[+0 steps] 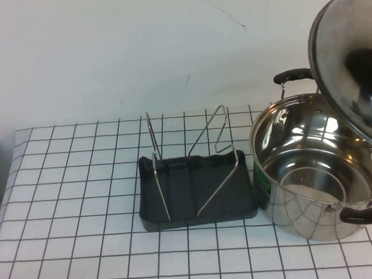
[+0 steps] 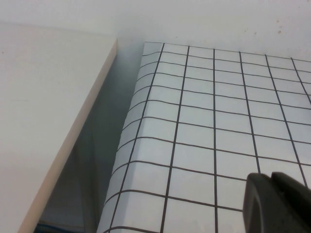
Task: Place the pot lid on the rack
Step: Hand over the pot lid, then place the pot lid on the pot rack
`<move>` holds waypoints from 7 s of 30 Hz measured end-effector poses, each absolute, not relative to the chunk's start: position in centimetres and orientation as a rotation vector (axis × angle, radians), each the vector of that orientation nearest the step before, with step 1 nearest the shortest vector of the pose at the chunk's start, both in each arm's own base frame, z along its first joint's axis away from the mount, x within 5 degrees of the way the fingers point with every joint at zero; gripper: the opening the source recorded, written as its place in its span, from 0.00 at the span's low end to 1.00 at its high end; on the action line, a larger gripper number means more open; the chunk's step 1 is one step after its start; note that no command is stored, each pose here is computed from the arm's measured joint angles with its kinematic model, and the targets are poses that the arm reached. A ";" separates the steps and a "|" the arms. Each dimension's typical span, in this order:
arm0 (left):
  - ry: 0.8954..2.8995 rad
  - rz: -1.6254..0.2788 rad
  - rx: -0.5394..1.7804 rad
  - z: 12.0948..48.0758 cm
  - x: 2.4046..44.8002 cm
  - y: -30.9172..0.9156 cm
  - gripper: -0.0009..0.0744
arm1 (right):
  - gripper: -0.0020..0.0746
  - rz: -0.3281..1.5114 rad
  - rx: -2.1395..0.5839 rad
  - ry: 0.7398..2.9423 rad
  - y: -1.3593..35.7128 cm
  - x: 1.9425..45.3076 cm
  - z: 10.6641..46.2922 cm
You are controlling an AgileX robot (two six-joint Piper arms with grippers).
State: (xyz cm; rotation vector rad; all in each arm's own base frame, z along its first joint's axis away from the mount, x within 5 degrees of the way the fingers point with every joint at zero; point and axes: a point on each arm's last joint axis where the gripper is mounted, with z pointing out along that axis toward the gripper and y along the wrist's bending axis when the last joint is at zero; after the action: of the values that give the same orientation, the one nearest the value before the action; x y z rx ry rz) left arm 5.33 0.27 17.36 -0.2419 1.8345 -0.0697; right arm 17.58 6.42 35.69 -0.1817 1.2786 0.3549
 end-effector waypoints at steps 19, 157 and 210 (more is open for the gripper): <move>1.591 -1.145 -0.945 18.6 5.3 -2.7 0.01 | 0.47 0.369 -0.230 1.351 6.7 17.4 35.1; 1.806 -0.647 0.050 32.1 25.5 -27.5 0.21 | 0.85 0.138 -0.572 1.272 7.4 16.3 35.1; 1.817 -0.507 0.156 35.6 23.1 -22.1 0.49 | 0.85 0.090 -0.588 1.386 7.1 16.6 34.1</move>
State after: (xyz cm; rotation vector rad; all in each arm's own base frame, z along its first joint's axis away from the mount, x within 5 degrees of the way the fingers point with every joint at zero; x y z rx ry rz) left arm 23.07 -22.06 35.64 0.1562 1.8168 -0.5070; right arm 16.58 7.09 34.12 -0.5876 1.3864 0.0899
